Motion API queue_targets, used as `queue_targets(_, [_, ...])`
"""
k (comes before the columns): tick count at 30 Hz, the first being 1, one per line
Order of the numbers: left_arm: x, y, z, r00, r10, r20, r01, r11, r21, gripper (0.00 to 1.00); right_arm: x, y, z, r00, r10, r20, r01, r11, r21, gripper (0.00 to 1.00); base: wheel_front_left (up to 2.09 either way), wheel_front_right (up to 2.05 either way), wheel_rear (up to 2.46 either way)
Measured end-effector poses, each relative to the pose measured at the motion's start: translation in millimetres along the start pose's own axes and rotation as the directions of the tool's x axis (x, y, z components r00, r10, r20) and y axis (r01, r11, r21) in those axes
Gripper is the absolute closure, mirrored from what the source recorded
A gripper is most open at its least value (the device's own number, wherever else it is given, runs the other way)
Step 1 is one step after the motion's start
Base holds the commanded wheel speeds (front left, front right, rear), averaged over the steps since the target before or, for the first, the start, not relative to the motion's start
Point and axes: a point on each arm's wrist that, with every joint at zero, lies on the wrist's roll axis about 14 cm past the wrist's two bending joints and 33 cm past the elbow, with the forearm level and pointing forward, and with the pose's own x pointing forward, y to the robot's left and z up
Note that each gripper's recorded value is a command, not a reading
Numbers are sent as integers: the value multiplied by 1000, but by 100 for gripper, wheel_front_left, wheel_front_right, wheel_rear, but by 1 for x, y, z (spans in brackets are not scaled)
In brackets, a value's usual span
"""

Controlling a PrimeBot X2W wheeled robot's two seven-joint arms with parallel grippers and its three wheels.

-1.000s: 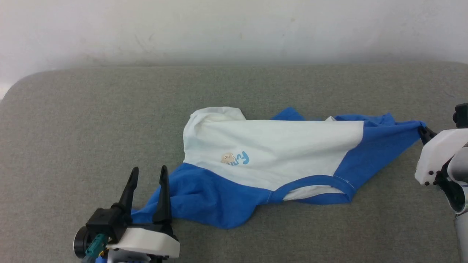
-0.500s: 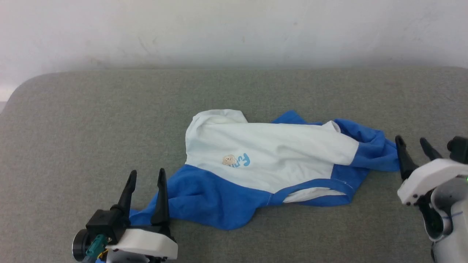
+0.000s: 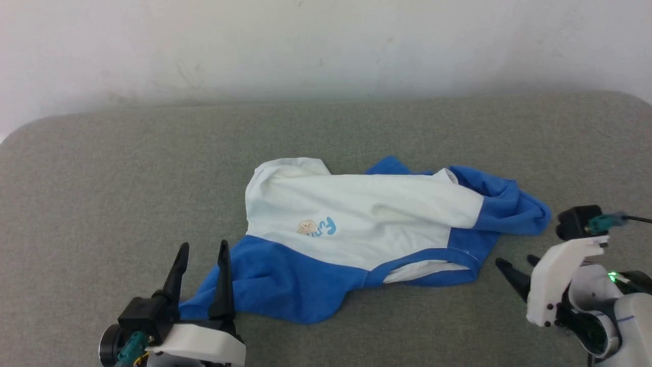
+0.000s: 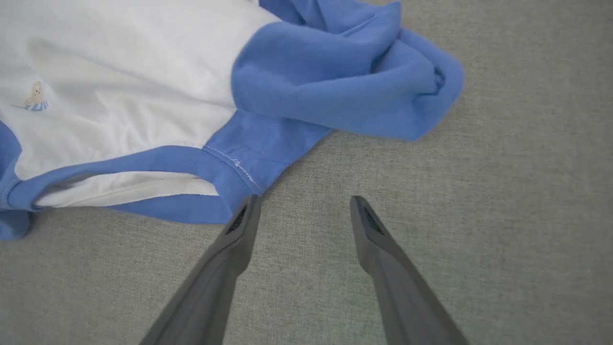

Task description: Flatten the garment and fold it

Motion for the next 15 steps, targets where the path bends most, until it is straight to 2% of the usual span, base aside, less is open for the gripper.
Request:
queue_targets(4, [2,1,-4,1000,3,-11,-3,1000,-3,0,16,10,-2,997,28,-71,-29,999,-14,0,0,0,0])
queue_targets(10, [7,6,-7,1000,19,-18,-19,1000,-5,0,47,11,8,994,28,-104,-29,999,-14,0,0,0,0])
queue_targets(15, [9,11,-14,999,33,-41,-33,999,-3,0,69,-3,14,991,-17,-130,14,1000,-25,0,0,0,0])
